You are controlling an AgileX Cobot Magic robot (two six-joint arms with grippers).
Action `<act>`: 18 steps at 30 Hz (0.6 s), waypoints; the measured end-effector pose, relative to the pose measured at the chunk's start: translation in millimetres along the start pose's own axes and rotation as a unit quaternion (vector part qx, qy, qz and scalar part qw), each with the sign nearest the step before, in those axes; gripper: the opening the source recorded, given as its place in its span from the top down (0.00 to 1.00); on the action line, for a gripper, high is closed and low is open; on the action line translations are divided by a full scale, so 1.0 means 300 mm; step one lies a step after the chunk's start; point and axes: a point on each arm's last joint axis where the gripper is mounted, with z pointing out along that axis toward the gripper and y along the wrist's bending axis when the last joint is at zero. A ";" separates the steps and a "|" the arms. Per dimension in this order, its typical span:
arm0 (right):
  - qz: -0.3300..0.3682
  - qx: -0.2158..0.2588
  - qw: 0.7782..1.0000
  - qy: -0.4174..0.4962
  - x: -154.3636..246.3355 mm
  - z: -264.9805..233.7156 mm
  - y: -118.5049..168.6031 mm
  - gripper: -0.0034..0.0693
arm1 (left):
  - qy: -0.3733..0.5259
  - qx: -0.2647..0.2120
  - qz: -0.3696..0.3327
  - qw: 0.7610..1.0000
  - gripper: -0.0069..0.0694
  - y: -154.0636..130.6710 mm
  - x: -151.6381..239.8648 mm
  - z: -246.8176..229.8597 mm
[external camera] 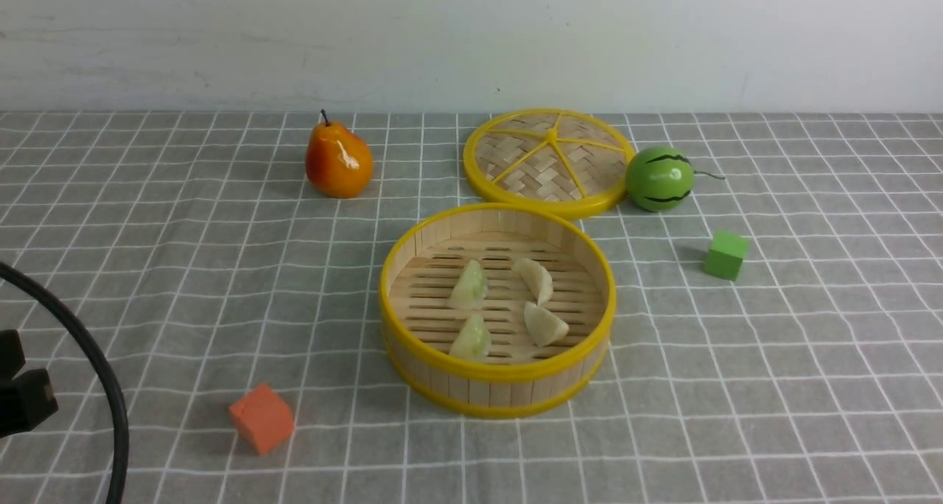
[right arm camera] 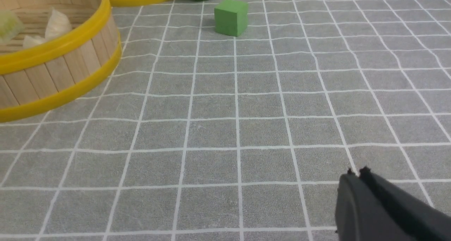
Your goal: Put the dumplings into the steamer on the table with the grey tablecloth.
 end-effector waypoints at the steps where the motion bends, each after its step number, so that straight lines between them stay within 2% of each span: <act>1: 0.000 0.000 1.000 0.000 0.000 0.000 0.000 0.96 | 0.000 0.000 0.000 1.000 0.83 0.000 0.000 0.000; 12: 0.000 0.000 1.000 0.000 0.000 0.000 0.000 0.94 | -0.016 -0.002 -0.011 1.000 0.83 0.031 0.019 -0.042; 14: 0.000 0.000 1.000 0.000 0.000 0.000 0.000 0.94 | -0.025 0.008 -0.023 0.999 0.82 0.042 0.031 -0.064; 15: 0.000 0.000 1.000 0.000 0.000 0.000 0.000 0.94 | -0.044 0.037 -0.032 0.998 0.82 0.050 0.053 -0.092; 18: 0.000 0.000 1.000 0.000 0.000 0.000 0.000 0.94 | -0.079 0.073 -0.030 0.994 0.83 0.061 0.095 -0.115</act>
